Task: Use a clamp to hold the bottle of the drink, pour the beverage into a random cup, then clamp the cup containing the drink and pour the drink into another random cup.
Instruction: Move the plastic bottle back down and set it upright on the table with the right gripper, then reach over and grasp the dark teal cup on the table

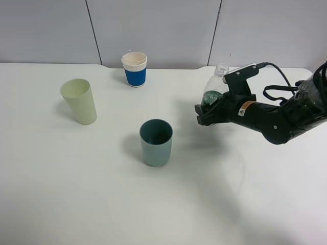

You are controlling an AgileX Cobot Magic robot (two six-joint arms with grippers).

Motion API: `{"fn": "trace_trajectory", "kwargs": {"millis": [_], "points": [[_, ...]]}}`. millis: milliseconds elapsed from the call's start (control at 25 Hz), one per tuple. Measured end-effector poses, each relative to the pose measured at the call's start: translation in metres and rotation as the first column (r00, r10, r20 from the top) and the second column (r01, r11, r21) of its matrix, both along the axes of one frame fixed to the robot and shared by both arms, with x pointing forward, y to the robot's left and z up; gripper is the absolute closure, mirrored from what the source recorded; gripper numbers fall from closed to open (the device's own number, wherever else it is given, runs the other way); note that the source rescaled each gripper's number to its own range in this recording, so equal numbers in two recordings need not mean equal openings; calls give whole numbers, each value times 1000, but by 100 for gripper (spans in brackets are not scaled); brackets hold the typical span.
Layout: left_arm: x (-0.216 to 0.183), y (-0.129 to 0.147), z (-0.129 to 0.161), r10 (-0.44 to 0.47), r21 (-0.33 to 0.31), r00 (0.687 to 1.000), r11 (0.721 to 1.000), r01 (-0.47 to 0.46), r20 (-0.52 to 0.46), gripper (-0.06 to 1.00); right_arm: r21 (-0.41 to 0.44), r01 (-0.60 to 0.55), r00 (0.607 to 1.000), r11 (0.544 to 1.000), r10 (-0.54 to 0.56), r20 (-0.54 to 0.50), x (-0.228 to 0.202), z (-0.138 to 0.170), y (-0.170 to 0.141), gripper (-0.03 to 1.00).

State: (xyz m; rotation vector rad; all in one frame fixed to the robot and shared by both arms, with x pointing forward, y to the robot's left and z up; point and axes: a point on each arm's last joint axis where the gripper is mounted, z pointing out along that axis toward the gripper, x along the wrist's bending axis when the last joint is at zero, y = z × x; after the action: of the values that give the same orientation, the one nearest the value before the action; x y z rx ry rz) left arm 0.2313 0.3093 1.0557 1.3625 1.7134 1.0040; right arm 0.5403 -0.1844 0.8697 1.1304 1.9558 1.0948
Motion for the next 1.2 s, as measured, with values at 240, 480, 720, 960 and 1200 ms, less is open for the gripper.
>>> {"fn": "trace_trajectory", "kwargs": {"millis": [240, 480, 720, 960, 1200], "points": [[0, 0, 0, 0, 0, 1000, 1000, 0, 0, -6, 7, 3, 1000, 1000, -3, 0, 0, 1, 0, -2], [0, 0, 0, 0, 0, 1000, 1000, 0, 0, -6, 66, 22, 999, 998, -25, 44, 1, 23, 0, -3], [0, 0, 0, 0, 0, 1000, 1000, 0, 0, -6, 88, 20, 994, 996, -29, 104, -2, 56, -1, -3], [0, 0, 0, 0, 0, 1000, 1000, 0, 0, -6, 108, 16, 986, 994, -34, 164, -9, 89, -4, -3], [0, 0, 0, 0, 0, 1000, 1000, 0, 0, -6, 120, 15, 978, 993, -40, 207, -20, 122, -8, -3]]}}
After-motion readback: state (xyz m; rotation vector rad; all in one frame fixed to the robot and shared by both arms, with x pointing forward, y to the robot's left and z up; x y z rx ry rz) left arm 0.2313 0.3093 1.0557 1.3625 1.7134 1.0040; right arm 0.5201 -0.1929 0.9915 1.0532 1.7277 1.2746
